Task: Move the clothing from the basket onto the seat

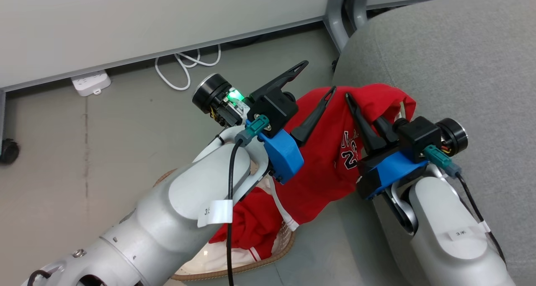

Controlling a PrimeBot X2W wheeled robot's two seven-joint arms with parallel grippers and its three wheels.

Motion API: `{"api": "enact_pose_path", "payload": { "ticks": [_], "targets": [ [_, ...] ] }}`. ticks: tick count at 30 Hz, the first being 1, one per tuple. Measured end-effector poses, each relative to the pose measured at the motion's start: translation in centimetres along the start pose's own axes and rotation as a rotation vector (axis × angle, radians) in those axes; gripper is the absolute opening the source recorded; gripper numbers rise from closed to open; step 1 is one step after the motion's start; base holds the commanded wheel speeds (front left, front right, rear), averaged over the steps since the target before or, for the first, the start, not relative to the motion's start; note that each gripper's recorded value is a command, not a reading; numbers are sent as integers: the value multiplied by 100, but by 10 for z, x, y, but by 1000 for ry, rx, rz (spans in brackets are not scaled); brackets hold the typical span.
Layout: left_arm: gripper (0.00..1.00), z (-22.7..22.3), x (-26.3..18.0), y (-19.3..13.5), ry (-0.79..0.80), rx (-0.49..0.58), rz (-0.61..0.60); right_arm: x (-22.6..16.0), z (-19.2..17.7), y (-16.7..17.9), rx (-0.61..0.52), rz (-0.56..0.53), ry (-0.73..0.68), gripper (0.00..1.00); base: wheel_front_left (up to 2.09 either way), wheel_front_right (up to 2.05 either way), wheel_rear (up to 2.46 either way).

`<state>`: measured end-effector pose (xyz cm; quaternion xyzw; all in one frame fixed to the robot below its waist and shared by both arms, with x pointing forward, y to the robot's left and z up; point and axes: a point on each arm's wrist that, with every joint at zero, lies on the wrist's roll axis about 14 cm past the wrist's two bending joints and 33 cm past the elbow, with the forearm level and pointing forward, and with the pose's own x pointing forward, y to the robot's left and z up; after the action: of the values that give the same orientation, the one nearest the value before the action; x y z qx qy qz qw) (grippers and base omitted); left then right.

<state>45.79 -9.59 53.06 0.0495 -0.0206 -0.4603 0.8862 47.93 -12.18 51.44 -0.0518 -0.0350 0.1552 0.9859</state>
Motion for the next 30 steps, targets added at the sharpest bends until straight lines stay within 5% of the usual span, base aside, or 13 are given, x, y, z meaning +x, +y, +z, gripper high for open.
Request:
{"api": "enact_pose_path", "payload": {
  "ticks": [18,30],
  "targets": [
    [100,-12,45,-55,-36,-68,-194,-68,-2,-113,-35,-358,12,0,0,0,0],
    [100,-22,61,-91,-40,-105,-304,-130,-12,-158,-40,-565,56,0,0,0,0]
  ]
}}
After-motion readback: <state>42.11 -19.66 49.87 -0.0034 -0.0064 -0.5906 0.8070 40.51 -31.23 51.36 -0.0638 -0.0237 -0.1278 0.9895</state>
